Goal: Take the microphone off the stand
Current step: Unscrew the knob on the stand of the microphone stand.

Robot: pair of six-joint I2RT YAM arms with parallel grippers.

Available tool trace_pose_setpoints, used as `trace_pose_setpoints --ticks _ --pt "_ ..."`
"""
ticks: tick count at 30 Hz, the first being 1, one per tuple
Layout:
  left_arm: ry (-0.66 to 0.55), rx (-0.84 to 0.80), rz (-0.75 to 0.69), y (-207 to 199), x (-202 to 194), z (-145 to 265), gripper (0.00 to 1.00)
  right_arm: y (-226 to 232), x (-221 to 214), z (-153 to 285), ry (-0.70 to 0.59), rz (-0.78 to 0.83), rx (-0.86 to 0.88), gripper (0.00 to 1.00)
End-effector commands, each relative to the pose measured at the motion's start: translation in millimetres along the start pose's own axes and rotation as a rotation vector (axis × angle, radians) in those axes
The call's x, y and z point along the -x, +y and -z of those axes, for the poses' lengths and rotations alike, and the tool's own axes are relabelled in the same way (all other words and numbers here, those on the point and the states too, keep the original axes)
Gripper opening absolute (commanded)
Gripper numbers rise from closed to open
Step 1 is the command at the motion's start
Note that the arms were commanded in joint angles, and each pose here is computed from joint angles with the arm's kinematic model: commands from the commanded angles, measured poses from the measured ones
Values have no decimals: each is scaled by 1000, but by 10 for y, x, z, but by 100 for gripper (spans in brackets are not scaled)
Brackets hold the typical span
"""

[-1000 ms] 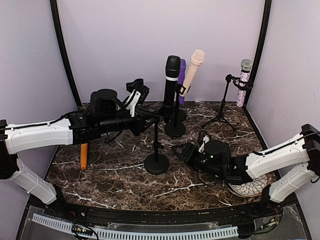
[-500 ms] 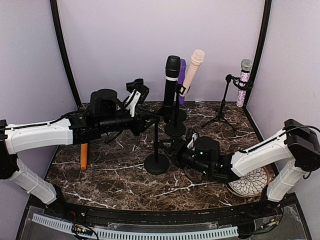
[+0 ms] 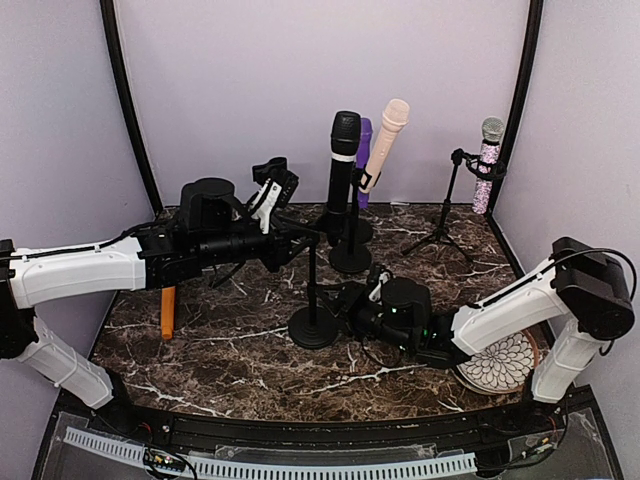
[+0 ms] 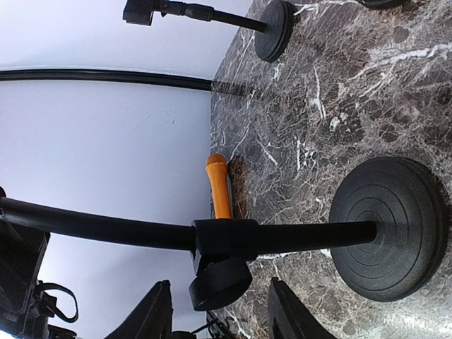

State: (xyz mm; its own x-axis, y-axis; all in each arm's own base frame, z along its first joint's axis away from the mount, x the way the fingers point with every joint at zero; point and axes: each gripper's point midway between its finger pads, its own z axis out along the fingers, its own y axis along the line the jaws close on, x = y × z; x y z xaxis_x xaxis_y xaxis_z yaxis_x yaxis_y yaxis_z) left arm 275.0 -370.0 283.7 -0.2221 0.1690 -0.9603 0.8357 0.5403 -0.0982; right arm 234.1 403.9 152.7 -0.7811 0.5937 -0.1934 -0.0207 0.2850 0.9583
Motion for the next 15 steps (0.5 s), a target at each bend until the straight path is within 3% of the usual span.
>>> trace_pose_setpoints --ticks 1,9,15 --pt "97 -23 46 -56 -261 4 11 242 70 -45 -34 -19 76 43" --pt "100 -22 45 -52 -270 2 10 244 108 -69 -50 -22 86 34" --pt "102 -24 47 -56 -275 -4 10 258 145 -57 -67 -7 88 21"
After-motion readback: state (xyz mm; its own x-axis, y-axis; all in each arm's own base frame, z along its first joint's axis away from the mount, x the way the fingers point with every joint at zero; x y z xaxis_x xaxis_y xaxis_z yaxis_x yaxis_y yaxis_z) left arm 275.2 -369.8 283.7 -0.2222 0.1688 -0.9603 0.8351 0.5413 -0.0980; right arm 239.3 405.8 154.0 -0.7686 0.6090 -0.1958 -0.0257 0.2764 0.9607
